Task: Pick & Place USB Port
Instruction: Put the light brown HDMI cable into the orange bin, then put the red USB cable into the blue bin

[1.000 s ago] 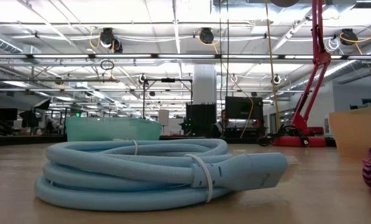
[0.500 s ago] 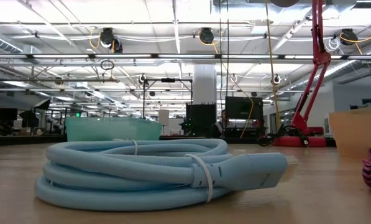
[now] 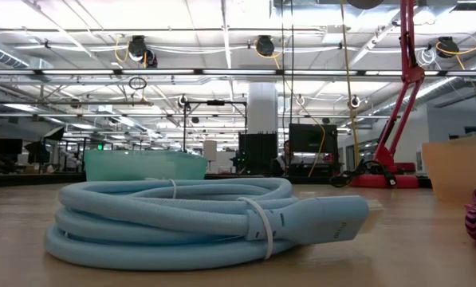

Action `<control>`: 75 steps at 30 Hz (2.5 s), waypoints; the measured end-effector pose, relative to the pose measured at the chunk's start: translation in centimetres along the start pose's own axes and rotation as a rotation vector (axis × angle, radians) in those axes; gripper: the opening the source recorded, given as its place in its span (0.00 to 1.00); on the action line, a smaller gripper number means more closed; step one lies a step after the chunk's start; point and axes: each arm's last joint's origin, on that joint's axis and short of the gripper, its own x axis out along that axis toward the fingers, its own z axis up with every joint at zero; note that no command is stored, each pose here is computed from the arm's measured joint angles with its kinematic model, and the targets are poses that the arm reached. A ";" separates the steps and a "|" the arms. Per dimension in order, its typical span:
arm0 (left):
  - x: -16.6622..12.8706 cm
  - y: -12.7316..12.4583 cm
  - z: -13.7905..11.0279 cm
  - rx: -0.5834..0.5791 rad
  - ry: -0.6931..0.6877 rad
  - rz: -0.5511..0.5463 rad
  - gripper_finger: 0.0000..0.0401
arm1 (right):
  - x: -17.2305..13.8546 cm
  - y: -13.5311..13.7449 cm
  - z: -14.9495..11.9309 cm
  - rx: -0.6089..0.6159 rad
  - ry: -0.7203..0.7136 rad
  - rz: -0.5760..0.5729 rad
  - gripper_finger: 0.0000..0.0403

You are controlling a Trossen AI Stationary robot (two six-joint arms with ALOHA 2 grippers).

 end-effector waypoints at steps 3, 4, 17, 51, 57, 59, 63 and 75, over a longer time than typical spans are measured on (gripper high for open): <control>0.1 0.1 0.1 -0.007 -0.002 0.003 0.28 | 0.0 -0.1 -0.1 0.003 0.044 -0.030 0.04; 0.1 0.1 0.1 -0.009 -0.004 0.004 0.28 | 0.0 -0.1 -0.2 0.004 0.062 -0.040 0.04; 0.6 0.5 0.7 0.005 -0.018 0.023 0.28 | -0.9 -0.1 -0.2 -0.004 0.142 -0.002 0.16; 2.3 1.9 2.3 0.110 -0.034 0.083 0.28 | -7.5 -2.6 3.6 0.028 0.197 0.331 0.42; 4.3 3.9 4.3 0.175 0.035 0.101 0.28 | -9.4 -2.8 6.2 0.100 -0.025 0.613 0.42; 5.0 4.7 5.2 0.202 0.061 0.095 0.28 | -9.9 -2.7 6.9 0.100 -0.098 0.681 0.41; 6.4 6.4 6.9 0.251 0.112 0.076 0.28 | -10.5 -2.5 8.3 0.091 -0.264 0.757 0.41; 8.4 12.7 12.7 0.282 0.201 0.060 0.28 | -11.6 -2.5 13.0 0.105 -0.613 0.708 0.41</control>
